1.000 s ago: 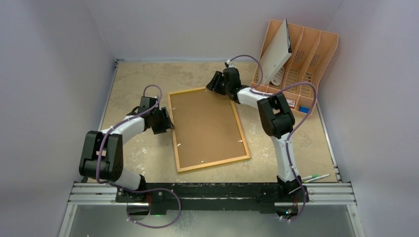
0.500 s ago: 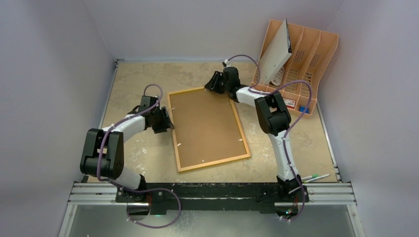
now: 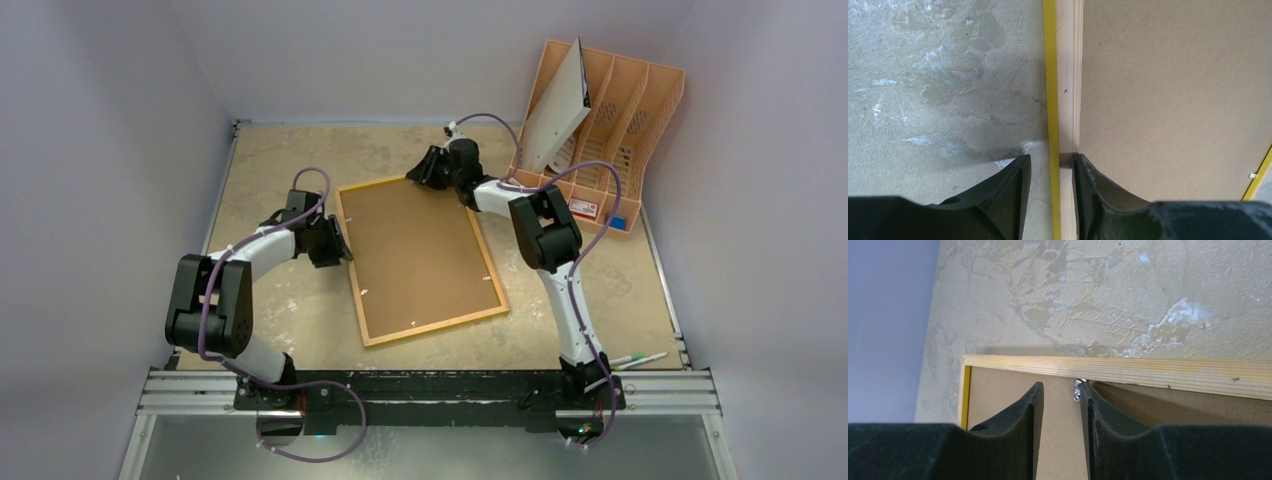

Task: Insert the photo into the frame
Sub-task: Install the photo frame at the center of the board, then adjust the photo frame at the center of the board.

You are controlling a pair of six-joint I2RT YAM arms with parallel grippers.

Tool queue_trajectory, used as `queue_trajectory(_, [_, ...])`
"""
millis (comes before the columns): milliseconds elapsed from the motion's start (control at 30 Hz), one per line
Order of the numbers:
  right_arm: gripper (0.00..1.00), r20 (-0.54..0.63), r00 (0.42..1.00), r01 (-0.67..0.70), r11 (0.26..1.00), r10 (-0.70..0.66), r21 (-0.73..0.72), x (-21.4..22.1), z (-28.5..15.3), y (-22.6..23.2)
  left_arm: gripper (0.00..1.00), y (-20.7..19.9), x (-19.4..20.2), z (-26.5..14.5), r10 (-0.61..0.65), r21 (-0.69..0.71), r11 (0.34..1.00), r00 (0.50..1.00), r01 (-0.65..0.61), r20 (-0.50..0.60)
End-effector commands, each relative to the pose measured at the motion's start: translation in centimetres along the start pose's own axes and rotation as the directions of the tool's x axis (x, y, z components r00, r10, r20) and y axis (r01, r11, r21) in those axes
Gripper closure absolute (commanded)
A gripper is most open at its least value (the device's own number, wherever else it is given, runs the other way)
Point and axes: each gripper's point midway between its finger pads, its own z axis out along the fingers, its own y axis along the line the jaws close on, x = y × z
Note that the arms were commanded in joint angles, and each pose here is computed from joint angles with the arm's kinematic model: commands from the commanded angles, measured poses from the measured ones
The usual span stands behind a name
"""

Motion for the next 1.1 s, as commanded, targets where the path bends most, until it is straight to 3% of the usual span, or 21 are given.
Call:
queue_trajectory(0, [0.62,-0.095,0.995,0.009,1.000,-0.011,-0.030,1.8,-0.6,1.5,0.63,0.7,-1.4,0.3,0.019,-0.039,0.999,0.999,-0.017,0.037])
queue_trajectory(200, [0.43,0.026,0.997,0.064,0.993,-0.067,0.104,-4.8,-4.0,1.7,0.56,0.3,-2.0,-0.2,0.011,-0.033,0.999,0.998,-0.009,0.062])
queue_trajectory(333, [0.37,0.055,0.992,0.097,0.968,-0.112,0.231,-6.9,-7.3,0.7,0.51,0.3,-2.2,-0.4,0.007,-0.031,1.000,0.998,-0.005,0.069])
queue_trajectory(500, [0.31,-0.022,0.990,0.135,0.896,-0.139,0.423,-5.0,-10.9,-2.9,0.45,-0.1,-2.7,-0.9,0.002,-0.016,1.000,0.996,-0.001,0.090])
queue_trajectory(667, [0.26,-0.111,0.988,0.151,0.838,-0.108,0.524,-1.7,-14.3,-5.4,0.39,-0.3,-3.0,-1.3,0.000,-0.002,1.000,0.994,0.000,0.105])
queue_trajectory(933, [0.23,-0.243,0.966,0.209,0.807,-0.084,0.552,3.1,-17.7,-7.4,0.38,-0.2,-3.5,-0.9,-0.015,0.009,1.000,0.995,0.014,0.103])
queue_trajectory(1067, [0.23,-0.311,0.949,0.215,0.838,-0.058,0.502,5.2,-18.0,-7.0,0.37,-0.4,-3.7,-0.4,-0.027,0.027,0.999,0.996,0.025,0.089])
